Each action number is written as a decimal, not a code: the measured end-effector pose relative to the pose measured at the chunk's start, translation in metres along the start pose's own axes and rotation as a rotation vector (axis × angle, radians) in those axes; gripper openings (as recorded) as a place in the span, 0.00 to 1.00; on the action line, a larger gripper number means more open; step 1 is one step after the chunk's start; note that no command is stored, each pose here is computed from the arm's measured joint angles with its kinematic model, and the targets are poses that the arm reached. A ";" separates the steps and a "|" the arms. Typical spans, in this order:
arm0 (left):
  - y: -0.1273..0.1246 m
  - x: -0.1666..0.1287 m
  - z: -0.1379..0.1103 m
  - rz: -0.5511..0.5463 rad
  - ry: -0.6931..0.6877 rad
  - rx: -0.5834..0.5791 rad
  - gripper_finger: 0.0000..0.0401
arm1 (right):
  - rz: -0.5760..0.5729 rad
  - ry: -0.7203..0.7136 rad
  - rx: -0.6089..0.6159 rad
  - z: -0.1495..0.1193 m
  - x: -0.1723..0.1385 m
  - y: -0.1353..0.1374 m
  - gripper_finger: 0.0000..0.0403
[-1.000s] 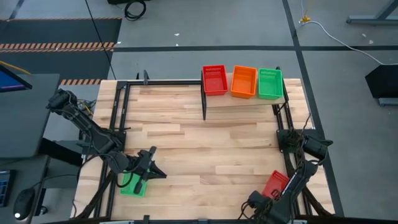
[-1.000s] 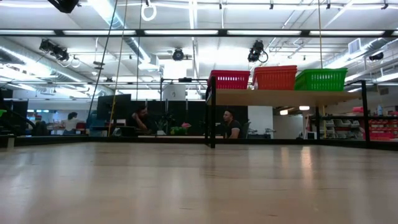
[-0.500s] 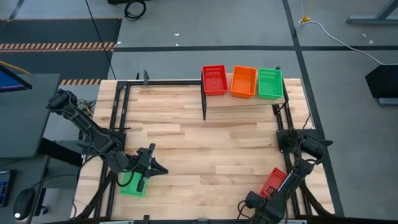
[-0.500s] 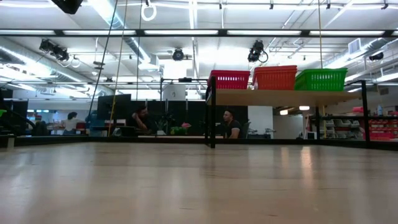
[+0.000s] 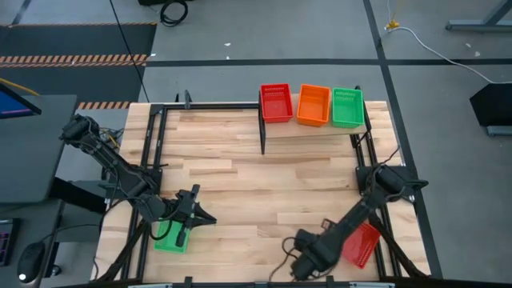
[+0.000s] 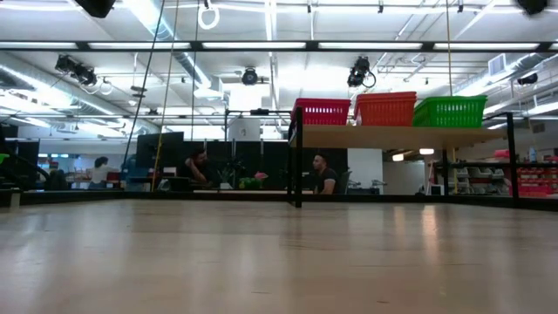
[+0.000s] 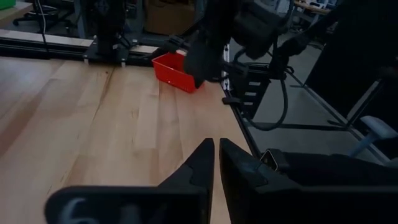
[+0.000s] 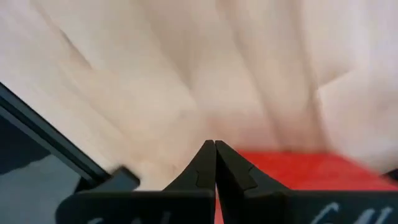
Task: Stack baskets on shelf by color
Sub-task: Stack the red bin on top of the red bin on the shelf
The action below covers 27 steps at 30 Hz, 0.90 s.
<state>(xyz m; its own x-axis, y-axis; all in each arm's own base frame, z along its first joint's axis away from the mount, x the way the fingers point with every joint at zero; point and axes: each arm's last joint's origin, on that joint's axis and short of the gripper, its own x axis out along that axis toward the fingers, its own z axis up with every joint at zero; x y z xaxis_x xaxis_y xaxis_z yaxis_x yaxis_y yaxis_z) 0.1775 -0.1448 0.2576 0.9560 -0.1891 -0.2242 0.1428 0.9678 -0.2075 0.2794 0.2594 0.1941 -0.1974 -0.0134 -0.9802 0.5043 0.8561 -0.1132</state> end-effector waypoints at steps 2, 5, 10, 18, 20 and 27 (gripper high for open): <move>0.000 0.000 0.000 0.000 0.000 0.000 0.07 | 0.007 -0.036 -0.015 0.011 -0.015 -0.002 0.01; 0.000 0.000 0.000 0.000 0.001 0.000 0.08 | 0.018 -0.086 -0.036 0.028 -0.039 -0.007 0.01; 0.000 0.000 0.000 -0.001 0.001 0.001 0.09 | 0.008 -0.146 -0.048 0.047 -0.078 -0.022 0.01; 0.000 0.000 0.000 0.000 0.004 0.003 0.08 | 0.087 -0.226 -0.027 0.065 -0.116 -0.037 0.01; 0.000 0.000 -0.001 0.000 0.006 0.001 0.08 | 0.091 -0.221 0.007 0.065 -0.116 -0.037 0.02; 0.000 -0.001 -0.003 0.001 0.025 0.014 0.10 | 0.042 -0.079 0.029 0.020 -0.084 -0.015 0.16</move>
<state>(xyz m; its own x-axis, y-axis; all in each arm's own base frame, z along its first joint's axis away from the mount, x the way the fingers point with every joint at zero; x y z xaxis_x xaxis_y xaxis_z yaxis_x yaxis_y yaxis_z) 0.1759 -0.1456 0.2550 0.9494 -0.1925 -0.2483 0.1460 0.9701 -0.1938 0.3052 0.2368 0.2746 -0.1095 -0.0198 -0.9938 0.5350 0.8414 -0.0757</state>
